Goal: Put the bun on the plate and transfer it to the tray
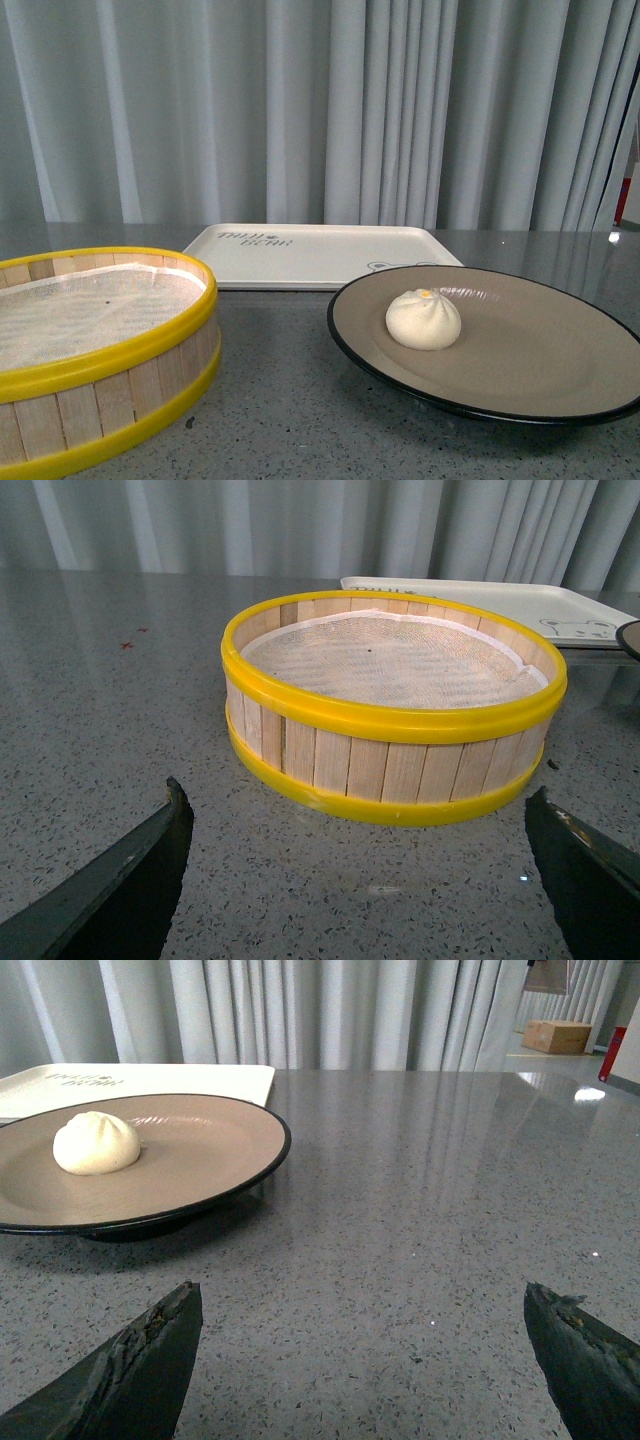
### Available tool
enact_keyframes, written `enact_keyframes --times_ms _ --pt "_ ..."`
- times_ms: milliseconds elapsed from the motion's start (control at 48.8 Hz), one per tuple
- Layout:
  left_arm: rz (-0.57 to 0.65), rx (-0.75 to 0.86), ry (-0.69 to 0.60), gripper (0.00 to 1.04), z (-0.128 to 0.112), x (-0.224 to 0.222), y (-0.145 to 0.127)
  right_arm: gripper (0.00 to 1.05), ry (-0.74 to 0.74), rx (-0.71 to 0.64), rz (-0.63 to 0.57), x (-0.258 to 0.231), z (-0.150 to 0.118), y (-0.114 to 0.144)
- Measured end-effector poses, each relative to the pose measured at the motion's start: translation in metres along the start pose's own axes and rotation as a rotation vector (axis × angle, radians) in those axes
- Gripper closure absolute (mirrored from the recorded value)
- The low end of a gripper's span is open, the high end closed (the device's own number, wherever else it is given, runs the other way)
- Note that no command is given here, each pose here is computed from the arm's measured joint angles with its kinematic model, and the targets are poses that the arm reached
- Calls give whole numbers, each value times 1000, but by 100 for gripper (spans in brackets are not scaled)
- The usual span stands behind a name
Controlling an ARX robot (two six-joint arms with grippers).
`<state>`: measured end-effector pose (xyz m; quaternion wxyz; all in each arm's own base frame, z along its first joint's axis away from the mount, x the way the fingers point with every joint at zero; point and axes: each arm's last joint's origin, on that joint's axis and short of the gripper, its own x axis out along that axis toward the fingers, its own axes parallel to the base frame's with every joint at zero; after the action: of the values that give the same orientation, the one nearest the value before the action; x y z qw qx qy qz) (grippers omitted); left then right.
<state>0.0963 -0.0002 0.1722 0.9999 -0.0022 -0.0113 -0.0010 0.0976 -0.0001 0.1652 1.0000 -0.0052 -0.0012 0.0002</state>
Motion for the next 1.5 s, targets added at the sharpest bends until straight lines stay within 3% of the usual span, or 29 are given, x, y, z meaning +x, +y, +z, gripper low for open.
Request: enact_keyframes --times_ms 225,348,430,594,717,881,963,1270,1496 --pt "0 0 0 7 0 0 0 8 0 0 0 0 0 0" --pt "2 0 0 7 0 0 0 8 132 142 -221 6 8 0" --pt "0 0 0 7 0 0 0 8 154 115 -179 16 29 4" --pt "0 0 0 7 0 0 0 8 225 -122 59 28 65 14" --pt "0 0 0 7 0 0 0 8 339 -445 267 33 85 19" --pt "0 0 0 7 0 0 0 8 325 -862 440 47 97 21" --pt "0 0 0 7 0 0 0 8 312 -1006 536 58 95 24" --pt "0 0 0 7 0 0 0 8 221 -1259 755 99 97 41" --pt "0 0 0 7 0 0 0 8 208 -1307 835 114 88 54"
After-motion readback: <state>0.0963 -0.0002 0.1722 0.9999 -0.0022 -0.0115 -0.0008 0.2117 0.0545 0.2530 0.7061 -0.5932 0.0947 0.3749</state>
